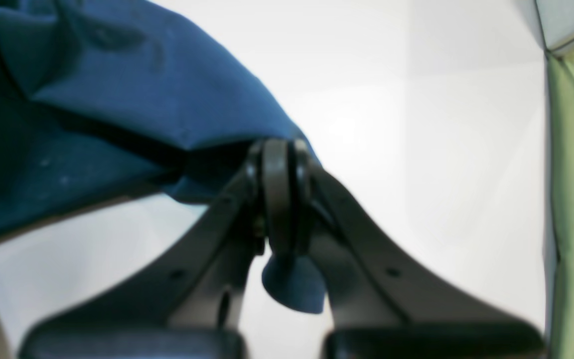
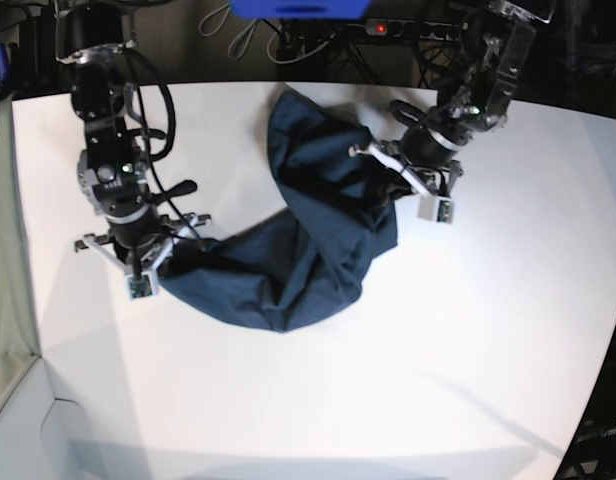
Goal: Layout the t-shirt on the table in an organized manner, then fold the t-shirt properly
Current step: 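Lift and stretch the shirt between both grippers, then lay it down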
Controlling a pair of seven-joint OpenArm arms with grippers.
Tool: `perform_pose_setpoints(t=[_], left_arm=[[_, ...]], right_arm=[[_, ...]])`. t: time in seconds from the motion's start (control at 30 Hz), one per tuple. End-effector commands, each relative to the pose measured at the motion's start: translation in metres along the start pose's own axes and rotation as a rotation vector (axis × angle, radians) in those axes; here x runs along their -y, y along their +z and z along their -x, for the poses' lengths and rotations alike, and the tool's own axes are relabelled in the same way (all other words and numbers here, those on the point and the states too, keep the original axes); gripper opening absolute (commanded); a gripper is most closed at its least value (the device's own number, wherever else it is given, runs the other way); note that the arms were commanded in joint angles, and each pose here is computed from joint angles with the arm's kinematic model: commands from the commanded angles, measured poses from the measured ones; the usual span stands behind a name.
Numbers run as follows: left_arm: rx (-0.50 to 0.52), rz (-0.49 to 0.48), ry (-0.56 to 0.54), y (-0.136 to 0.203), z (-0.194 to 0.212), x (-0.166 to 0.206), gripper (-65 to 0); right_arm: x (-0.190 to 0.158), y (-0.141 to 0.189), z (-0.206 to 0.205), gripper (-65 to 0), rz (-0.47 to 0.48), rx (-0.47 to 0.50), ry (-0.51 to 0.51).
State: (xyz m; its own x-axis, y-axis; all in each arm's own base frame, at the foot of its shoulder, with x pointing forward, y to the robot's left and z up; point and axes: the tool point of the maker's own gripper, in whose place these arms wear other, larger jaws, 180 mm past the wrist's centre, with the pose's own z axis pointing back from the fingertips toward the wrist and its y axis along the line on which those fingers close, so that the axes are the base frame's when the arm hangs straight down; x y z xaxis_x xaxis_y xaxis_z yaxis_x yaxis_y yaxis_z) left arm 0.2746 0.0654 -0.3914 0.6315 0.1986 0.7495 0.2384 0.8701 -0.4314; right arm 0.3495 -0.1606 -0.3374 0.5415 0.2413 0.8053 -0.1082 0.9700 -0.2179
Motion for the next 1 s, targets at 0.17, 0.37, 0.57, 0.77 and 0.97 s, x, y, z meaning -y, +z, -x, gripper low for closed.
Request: perform_pose_setpoints(t=[0.17, 0.37, 0.57, 0.77, 0.97], left_arm=[[0.157, 0.075, -0.046, 0.011, -0.056, 0.029, -64.5], [0.412, 0.104, -0.075, 0.042, -0.145, 0.05, -64.6], [0.647, -0.003, -0.068, 0.073, -0.224, 0.016, -64.6], [0.796, -0.065, -0.085, 0.101, -0.276, -0.004, -64.7], [0.861, -0.169, -0.06, 0.123, -0.294, -0.043, -64.7]], right_arm=[[0.006, 0.001, -0.018, -65.0, 0.014, 0.057, 0.008], [0.032, 0.002, -0.032, -65.0, 0.075, 0.089, -0.024], [0.091, 0.013, -0.067, -65.0, 0.212, 0.181, -0.094], [0.118, 0.035, -0.101, -65.0, 0.28, 0.287, -0.123], [0.128, 0.055, -0.123, -65.0, 0.311, 0.361, -0.128]])
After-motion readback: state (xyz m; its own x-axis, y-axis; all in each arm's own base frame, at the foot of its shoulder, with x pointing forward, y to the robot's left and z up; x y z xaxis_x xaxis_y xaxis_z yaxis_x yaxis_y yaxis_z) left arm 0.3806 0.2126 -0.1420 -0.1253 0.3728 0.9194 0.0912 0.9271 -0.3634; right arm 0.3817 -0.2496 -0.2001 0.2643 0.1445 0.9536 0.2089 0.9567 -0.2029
